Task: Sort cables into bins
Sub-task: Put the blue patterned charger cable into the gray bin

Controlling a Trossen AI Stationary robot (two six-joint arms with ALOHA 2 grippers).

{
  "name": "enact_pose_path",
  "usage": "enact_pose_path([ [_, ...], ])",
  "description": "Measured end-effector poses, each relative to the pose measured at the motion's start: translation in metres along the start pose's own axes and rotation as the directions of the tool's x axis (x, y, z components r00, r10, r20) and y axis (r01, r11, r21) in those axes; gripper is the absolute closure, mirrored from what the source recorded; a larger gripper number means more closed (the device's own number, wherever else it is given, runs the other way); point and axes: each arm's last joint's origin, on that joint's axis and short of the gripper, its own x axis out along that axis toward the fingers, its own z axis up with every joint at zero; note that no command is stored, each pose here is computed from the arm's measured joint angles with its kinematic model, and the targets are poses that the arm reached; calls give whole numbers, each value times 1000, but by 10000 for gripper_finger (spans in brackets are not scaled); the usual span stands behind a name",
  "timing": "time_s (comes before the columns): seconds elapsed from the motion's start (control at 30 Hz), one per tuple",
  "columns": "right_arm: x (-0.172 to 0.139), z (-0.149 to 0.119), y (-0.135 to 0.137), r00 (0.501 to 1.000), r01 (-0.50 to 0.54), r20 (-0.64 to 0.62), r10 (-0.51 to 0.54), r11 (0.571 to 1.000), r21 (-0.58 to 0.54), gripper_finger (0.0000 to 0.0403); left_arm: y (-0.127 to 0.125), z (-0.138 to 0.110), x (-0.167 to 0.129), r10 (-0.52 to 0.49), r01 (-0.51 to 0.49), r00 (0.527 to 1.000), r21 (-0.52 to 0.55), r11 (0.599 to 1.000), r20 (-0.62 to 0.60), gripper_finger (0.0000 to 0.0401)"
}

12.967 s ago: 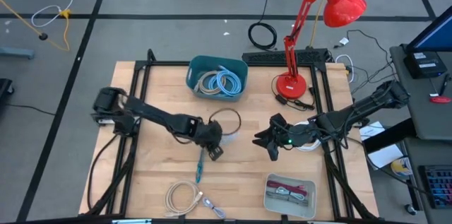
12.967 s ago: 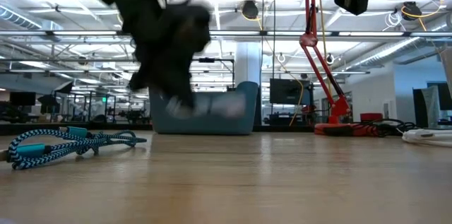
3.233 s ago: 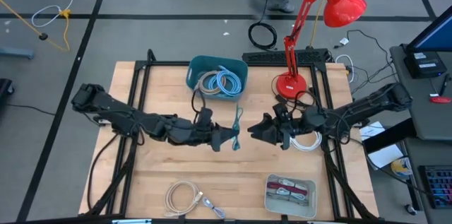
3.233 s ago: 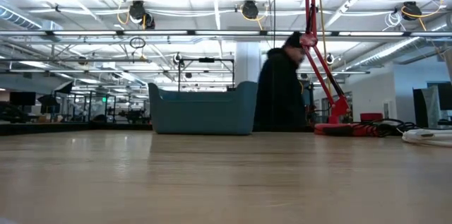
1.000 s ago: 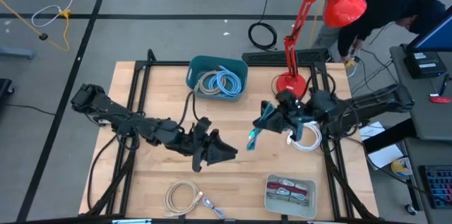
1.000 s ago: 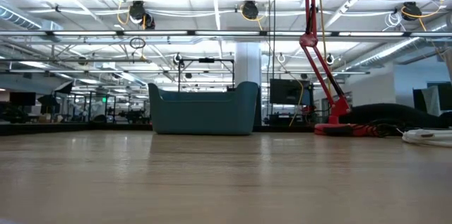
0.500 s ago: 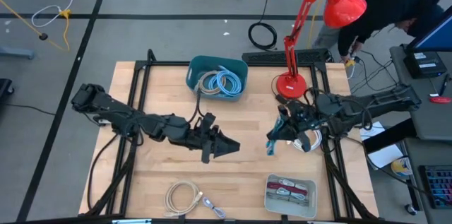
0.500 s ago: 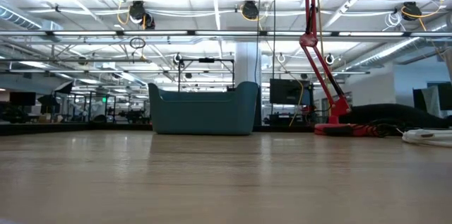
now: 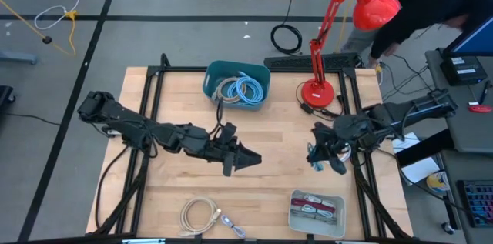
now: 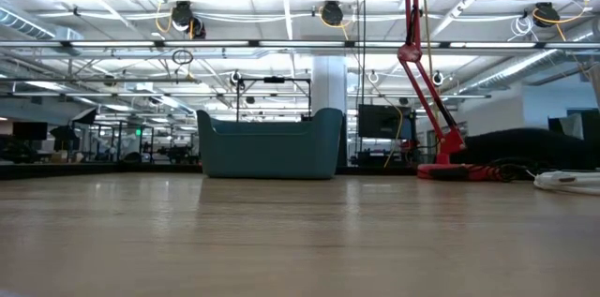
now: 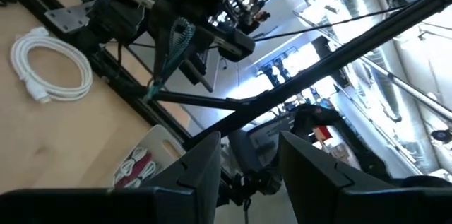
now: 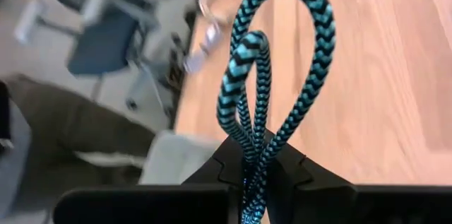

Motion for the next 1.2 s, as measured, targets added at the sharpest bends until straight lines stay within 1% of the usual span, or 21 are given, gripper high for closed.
enact_pose_path([
  [0.13, -1, 0, 3, 988, 58, -140, -61, 998, -23, 385, 1, -1, 0, 13, -13, 1000, -5, 1000, -9, 256],
  [0.23, 1, 1, 6, 963, 121, -239, -127, 992, -41, 385, 2, -1, 0, 19, -19, 1000, -4, 1000, -14, 256],
  [0.33, 5, 2, 11, 929, 168, -323, -180, 984, -65, 385, 3, -2, 0, 28, -28, 999, -3, 1000, -20, 256],
  [0.43, 14, 1, 15, 888, 196, -410, -208, 978, -72, 385, 3, -3, 0, 32, -32, 999, -3, 999, -26, 256],
  [0.6, 34, -4, 24, 819, 226, -522, -238, 970, -87, 385, 4, -4, 0, 47, -47, 998, 0, 999, -37, 256],
  [0.73, 49, -11, 33, 760, 244, -597, -257, 964, -105, 385, 4, -4, 0, 39, -40, 998, -4, 999, -47, 256],
  [0.8, 54, -13, 38, 741, 238, -626, -243, 967, -93, 385, 4, -5, 0, 32, -32, 998, -5, 999, -63, 256],
  [0.97, 66, -13, 56, 731, 248, -647, -215, 968, -41, 385, 3, -7, 0, 4, -4, 994, 0, 1000, -111, 256],
  [1.2, 86, -12, 79, 757, 274, -627, -185, 961, 47, 385, 2, -12, -1, -31, 31, 979, -3, 1000, -201, 256],
])
